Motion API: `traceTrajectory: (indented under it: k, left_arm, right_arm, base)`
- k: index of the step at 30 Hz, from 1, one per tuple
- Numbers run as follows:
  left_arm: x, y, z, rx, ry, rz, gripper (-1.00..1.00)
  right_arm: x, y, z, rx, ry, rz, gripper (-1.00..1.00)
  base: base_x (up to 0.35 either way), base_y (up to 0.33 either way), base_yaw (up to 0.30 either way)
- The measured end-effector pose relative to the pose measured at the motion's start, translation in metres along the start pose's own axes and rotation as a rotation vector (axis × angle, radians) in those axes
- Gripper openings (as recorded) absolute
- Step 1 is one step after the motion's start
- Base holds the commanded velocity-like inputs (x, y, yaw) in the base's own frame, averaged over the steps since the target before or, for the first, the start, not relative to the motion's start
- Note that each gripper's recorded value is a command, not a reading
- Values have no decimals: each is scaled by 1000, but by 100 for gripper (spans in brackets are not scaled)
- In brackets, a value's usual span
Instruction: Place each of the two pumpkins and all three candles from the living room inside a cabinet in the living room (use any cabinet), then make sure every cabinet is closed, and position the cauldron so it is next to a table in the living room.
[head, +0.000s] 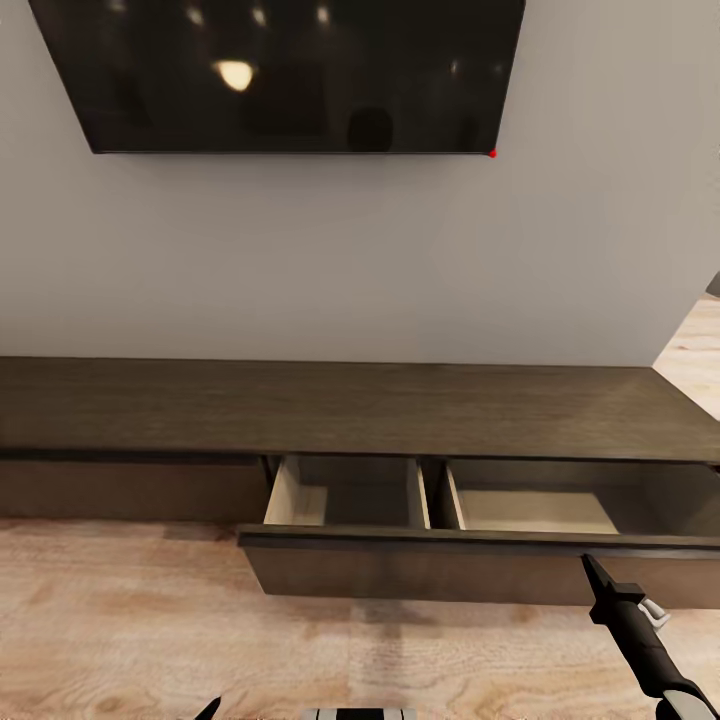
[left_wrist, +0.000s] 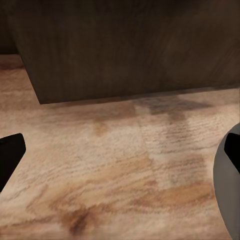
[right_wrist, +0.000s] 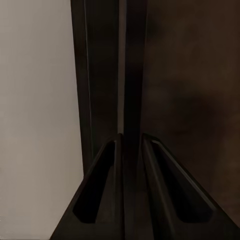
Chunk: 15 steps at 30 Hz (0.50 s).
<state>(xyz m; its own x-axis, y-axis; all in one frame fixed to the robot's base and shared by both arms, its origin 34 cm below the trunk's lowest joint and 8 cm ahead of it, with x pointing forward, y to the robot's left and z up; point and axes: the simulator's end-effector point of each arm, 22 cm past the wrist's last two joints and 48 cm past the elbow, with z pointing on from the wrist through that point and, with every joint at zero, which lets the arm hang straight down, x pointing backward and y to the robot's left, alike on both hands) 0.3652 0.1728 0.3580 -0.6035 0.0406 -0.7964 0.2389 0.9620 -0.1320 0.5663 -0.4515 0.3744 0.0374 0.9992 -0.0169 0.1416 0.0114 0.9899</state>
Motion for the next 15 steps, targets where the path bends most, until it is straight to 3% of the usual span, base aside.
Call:
traceTrajectory:
  k: [15]
  left_arm:
    - [0, 0, 0, 0, -1, 0, 100]
  right_arm:
    - [0, 0, -1, -4, -2, 5, -100]
  base:
    - [-33, 0, 0]
